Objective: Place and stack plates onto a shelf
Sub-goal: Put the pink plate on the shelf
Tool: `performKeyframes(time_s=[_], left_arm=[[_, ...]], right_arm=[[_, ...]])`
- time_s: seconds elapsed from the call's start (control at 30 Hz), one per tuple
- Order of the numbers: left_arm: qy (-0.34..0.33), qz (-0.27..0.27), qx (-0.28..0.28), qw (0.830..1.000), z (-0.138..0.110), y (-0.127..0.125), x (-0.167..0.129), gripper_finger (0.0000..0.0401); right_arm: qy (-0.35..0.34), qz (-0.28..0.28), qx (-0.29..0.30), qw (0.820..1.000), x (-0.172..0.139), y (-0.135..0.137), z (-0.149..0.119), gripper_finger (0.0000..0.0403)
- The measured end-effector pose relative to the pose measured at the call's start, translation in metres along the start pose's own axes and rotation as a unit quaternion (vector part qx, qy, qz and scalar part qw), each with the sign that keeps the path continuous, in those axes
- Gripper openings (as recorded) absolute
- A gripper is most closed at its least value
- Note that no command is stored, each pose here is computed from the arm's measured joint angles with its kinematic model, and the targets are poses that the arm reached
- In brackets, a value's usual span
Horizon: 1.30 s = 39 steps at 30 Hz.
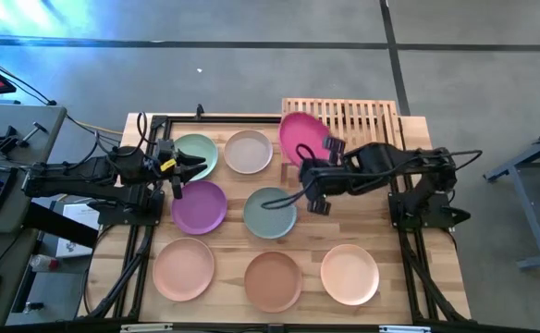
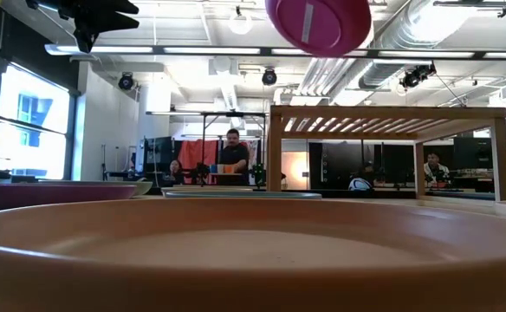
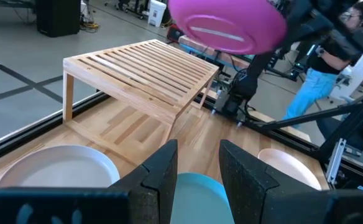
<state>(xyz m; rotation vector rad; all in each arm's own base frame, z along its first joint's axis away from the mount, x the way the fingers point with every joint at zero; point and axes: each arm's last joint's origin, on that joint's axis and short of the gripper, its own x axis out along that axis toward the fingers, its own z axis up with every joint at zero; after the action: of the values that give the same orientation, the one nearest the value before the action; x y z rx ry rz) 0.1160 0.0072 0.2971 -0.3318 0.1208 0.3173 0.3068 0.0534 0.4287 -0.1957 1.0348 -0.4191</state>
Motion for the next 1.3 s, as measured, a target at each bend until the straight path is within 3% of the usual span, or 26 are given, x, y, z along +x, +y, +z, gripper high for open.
performKeyframes(time_s=[0.23, 0.5, 0.83, 1.3], left_arm=[[0.0, 0.0, 0.0, 1.0, 0.0, 0.0, 0.0, 0.0106], [0.0, 0.001, 0.0, 1.0, 0.0, 0.0, 0.0, 0.0106], [-0.01, 0.028, 0.0, 1.0, 0.001, 0.002, 0.0, 0.0106], [-0.018, 0.049, 0.0, 0.999, 0.001, 0.003, 0.0, 0.0106]], right_arm=[[0.013, -0.059, 0.004, 0.998, 0.016, -0.029, 0.005, 0.0], [0.055, -0.088, 0.015, 0.995, 0.039, -0.068, 0.004, 0.0], [0.173, -0.105, 0.039, 0.978, 0.071, -0.093, -0.055, 0.0], [0.28, -0.118, 0.068, 0.95, 0.101, -0.098, -0.119, 0.0]])
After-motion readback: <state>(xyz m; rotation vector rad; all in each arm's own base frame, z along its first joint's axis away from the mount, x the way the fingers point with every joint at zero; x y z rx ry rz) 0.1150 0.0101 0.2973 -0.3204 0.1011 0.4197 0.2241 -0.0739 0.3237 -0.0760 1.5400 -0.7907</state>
